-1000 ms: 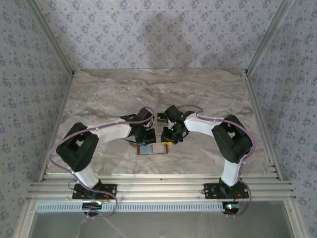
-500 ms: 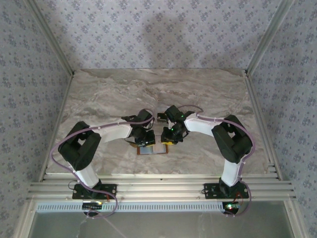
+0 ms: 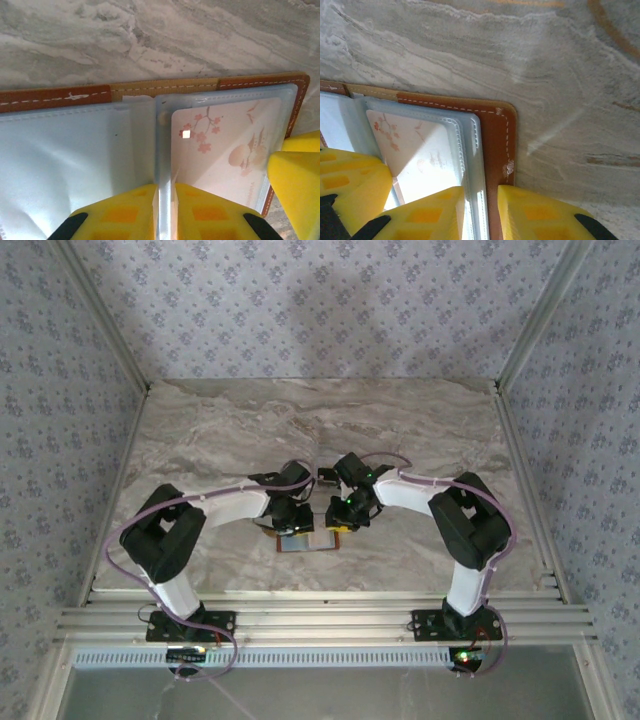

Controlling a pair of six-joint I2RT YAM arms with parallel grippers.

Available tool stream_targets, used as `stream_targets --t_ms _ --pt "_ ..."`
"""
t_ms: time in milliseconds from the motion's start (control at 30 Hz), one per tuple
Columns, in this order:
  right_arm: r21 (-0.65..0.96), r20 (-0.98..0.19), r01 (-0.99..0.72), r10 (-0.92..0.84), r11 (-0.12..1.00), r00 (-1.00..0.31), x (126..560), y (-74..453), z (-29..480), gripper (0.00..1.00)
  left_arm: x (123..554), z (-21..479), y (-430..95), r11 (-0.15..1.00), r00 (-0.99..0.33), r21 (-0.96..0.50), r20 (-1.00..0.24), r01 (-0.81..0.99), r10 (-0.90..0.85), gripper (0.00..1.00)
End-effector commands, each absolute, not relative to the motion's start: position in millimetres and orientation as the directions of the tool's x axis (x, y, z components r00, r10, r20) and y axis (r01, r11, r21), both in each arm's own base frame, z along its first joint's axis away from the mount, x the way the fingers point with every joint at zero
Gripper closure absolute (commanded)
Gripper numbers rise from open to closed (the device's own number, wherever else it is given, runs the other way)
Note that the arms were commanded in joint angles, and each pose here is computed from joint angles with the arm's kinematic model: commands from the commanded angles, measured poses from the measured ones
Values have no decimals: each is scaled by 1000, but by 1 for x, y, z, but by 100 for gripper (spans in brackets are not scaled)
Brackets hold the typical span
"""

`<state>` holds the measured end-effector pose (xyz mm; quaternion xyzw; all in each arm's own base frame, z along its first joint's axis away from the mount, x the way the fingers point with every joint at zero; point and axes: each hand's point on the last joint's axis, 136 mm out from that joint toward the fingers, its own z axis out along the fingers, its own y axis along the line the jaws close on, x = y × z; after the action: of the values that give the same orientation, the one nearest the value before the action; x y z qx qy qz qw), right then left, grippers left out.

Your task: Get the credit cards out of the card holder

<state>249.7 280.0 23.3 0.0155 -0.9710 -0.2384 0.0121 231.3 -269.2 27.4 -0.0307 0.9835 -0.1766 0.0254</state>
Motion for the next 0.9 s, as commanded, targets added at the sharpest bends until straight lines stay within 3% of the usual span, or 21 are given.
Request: stream_targets --t_ms 0,267,500,867 --pt "401 64 21 -5 916 -998 240 260 10 72 226 23 -248 974 -998 -225 -38 -41 -51 83" --pt "408 58 21 -3 913 -998 241 261 13 72 231 38 -251 968 -996 -248 -68 -32 -50 85" --pt "415 47 15 -5 910 -999 242 262 18 72 239 58 -277 923 -994 -384 -96 -16 -57 83" --pt "410 56 13 -11 912 -998 240 262 15 72 240 44 -286 916 -997 -399 -61 -28 -57 83"
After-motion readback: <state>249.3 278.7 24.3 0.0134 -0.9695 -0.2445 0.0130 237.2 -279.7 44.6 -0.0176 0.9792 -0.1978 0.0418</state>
